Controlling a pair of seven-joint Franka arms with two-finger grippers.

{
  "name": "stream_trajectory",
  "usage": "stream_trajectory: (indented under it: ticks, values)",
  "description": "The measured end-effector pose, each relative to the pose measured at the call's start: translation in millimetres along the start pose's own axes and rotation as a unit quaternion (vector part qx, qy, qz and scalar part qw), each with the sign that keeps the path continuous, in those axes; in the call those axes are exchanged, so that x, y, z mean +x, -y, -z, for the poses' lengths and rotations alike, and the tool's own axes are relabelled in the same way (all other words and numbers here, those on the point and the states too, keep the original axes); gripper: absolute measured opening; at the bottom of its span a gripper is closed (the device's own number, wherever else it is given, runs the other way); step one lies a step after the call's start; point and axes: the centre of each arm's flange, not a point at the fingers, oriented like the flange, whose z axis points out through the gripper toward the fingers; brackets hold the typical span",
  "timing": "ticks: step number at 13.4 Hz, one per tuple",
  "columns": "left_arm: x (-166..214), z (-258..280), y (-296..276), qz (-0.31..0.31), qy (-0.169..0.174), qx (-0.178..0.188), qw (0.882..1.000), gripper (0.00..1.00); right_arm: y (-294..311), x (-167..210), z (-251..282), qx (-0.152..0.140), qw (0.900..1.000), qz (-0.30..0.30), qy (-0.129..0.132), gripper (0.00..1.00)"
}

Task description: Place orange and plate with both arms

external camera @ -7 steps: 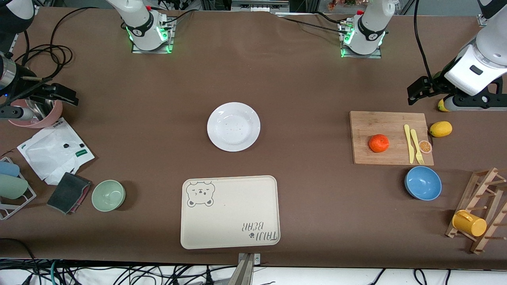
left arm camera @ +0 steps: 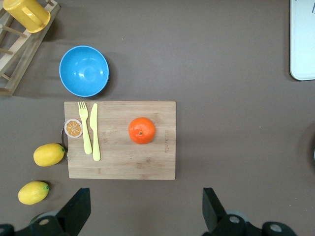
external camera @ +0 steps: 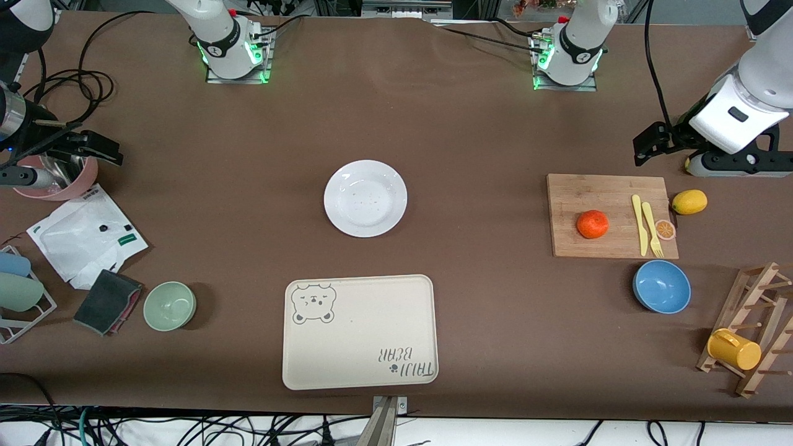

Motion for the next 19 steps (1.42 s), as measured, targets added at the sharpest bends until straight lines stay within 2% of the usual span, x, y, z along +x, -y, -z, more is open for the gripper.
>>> stream_trajectory:
  ticks: [5,10,17,19]
  values:
    - [2.3,-4.8,2.5,0.002,0.005,0.0,1.0,1.0,-0.4,0.1,-0.3,0.0,1.0,-0.001,0.0,1.0]
    - [-4.5,-13.7,3.4,0.002,0.044,0.003,0.999,1.0,-0.9,0.3,-0.7,0.0,1.0,-0.001,0.001,1.0]
    - [5.7,-18.9,0.5,-0.003,0.046,0.0,0.999,1.0,-1.2,0.4,-1.1,0.0,1.0,-0.002,0.002,1.0]
    - [16.1,-27.1,3.7,-0.001,0.036,-0.003,0.999,1.0,-1.3,0.4,-1.2,0.0,1.0,-0.002,0.002,1.0]
